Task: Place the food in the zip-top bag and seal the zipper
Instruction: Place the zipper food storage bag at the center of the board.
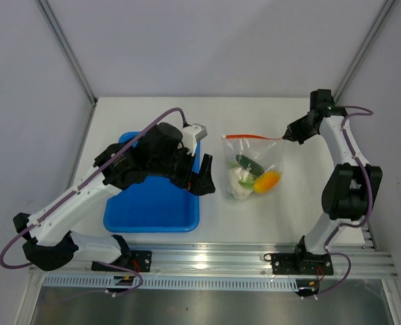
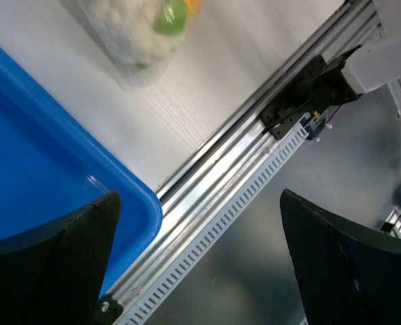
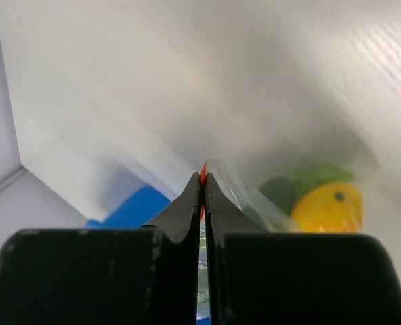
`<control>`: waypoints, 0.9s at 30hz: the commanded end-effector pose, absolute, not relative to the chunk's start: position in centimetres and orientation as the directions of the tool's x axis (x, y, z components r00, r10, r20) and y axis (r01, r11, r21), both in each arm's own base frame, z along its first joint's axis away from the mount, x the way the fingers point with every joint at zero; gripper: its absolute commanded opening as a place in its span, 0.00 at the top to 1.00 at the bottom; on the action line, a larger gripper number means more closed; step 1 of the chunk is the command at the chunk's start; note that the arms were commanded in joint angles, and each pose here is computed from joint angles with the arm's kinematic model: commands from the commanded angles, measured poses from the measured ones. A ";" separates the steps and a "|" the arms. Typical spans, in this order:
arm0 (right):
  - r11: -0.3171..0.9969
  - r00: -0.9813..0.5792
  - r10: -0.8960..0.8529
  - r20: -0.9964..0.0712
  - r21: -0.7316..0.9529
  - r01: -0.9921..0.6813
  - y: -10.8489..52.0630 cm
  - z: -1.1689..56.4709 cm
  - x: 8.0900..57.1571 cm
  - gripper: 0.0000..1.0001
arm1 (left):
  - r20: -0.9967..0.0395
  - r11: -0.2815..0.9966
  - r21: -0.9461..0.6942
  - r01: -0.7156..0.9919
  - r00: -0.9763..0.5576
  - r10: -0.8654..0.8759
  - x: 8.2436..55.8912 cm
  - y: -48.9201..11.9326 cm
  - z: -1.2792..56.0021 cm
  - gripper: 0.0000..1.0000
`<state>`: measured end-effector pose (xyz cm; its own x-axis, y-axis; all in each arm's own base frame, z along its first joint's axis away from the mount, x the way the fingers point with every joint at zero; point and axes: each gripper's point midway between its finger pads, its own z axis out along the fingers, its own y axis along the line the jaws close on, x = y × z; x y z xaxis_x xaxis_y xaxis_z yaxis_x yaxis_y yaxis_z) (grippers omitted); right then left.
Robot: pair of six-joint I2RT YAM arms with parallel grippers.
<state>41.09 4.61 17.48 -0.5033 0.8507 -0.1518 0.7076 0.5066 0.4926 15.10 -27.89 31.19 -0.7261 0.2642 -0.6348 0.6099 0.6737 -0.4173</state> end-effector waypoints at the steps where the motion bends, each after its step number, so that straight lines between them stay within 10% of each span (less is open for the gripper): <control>1: 0.460 -0.408 0.887 -0.217 0.500 0.734 2.7 17.2 45.4 1.00 | -0.657 0.653 -0.437 0.619 -0.715 0.238 14.5 -27.6 31.1 0.00; 27: 0.659 -0.586 0.753 -0.301 0.346 0.668 -0.1 4.5 53.2 1.00 | -0.630 0.655 -0.496 0.570 -0.755 0.180 13.2 -26.5 29.7 0.00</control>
<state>50.95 0.11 3.10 -0.5293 0.8177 -0.2262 0.7556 0.5756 0.3127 13.31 -25.97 29.13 -0.7546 0.2038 -0.6237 0.5691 0.6765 -0.4675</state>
